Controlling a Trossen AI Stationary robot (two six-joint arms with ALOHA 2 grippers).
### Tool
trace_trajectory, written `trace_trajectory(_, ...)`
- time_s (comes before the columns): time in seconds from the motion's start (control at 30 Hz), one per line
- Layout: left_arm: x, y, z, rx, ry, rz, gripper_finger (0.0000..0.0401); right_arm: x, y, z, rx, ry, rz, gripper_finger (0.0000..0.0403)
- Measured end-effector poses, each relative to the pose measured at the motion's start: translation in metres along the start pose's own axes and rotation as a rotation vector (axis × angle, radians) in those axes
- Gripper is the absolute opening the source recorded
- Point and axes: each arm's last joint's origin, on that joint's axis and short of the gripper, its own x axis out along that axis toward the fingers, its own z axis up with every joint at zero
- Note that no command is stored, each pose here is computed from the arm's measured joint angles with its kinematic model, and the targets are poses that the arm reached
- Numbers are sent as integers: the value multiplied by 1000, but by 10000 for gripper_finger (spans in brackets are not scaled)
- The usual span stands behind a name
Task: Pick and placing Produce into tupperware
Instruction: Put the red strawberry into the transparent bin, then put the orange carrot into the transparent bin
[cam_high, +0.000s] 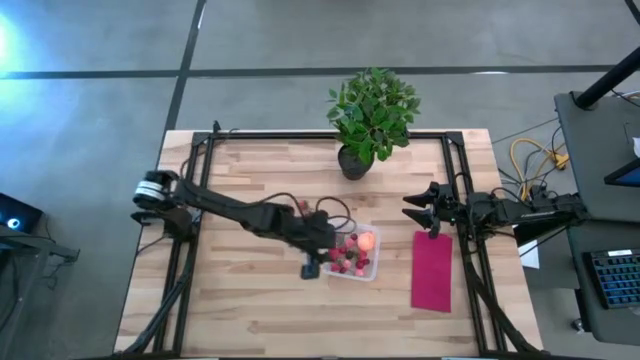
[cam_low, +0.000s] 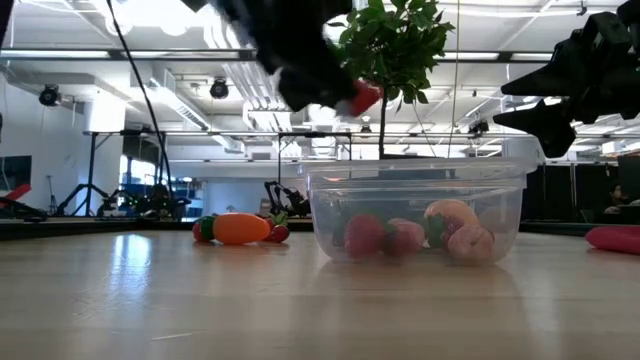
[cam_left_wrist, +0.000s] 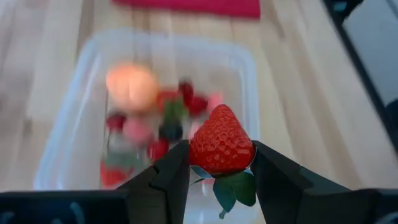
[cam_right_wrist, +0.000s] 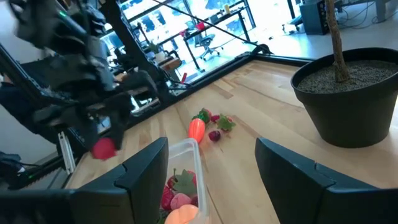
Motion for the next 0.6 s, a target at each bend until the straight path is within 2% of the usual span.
trace_trajectory(0.1, 15, -7, 15, 13, -22, -12, 134, 0, 0, 0, 0, 0, 0, 233)
trace_trajectory(0.27, 50, -6, 16, -4, 52, -3, 136, 0, 0, 0, 0, 0, 0, 233)
trace_trajectory(0.4, 48, -4, 24, -29, 84, 49, 158, 0, 0, 0, 0, -1, 0, 233)
trace_trajectory(0.6, 37, 0, 20, -32, 152, 154, 221, 0, 0, 0, 1, -1, 0, 233)
